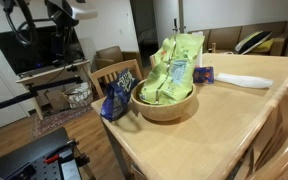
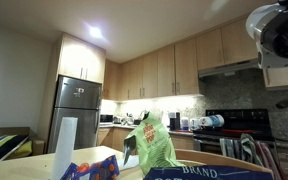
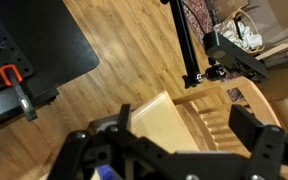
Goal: Move the blue packet of chips to the right
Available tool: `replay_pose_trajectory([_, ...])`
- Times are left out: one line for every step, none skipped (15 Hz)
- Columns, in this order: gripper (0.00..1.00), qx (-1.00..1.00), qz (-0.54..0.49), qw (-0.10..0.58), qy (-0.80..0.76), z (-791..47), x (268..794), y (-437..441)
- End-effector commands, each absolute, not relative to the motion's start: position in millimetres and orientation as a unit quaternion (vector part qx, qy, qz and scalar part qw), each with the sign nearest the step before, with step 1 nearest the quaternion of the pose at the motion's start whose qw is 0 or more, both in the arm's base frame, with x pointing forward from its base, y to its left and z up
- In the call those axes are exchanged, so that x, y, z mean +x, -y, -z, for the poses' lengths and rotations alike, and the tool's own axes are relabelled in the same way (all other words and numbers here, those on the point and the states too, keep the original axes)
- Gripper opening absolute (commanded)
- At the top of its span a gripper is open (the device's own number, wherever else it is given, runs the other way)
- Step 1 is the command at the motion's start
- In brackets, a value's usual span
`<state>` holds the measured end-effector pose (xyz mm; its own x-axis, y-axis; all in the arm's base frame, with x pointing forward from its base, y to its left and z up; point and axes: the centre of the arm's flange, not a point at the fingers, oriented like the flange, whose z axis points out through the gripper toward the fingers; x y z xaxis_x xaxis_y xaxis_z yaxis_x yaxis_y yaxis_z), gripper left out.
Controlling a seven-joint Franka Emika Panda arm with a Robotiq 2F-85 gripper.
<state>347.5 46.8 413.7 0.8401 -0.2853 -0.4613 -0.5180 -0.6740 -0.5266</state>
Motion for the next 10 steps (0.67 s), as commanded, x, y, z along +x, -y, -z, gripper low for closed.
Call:
replay_pose_trajectory([1.0, -0.902, -0.187, 0.334, -0.199, -418, 349, -60])
replay_pose_trajectory([1.0, -0.904, -0.201, 0.33, -0.184, -417, 351, -71])
replay_pose_trajectory([1.0, -0.907, -0.204, 0.318, -0.188, -413, 354, -83])
replay_pose_trajectory([1.0, -0.906, -0.208, 0.317, -0.19, -410, 356, -90])
replay_pose_trajectory([1.0, -0.906, -0.205, 0.314, -0.194, -405, 358, -95])
replay_pose_trajectory([1.0, -0.91, -0.194, 0.309, -0.199, -400, 360, -98])
replay_pose_trajectory([1.0, -0.911, -0.189, 0.304, -0.203, -396, 363, -100])
replay_pose_trajectory([1.0, -0.912, -0.18, 0.305, -0.208, -392, 366, -102])
replay_pose_trajectory([1.0, -0.911, -0.167, 0.307, -0.219, -388, 371, -102])
replay_pose_trajectory([1.0, -0.91, -0.155, 0.307, -0.231, -385, 375, -100])
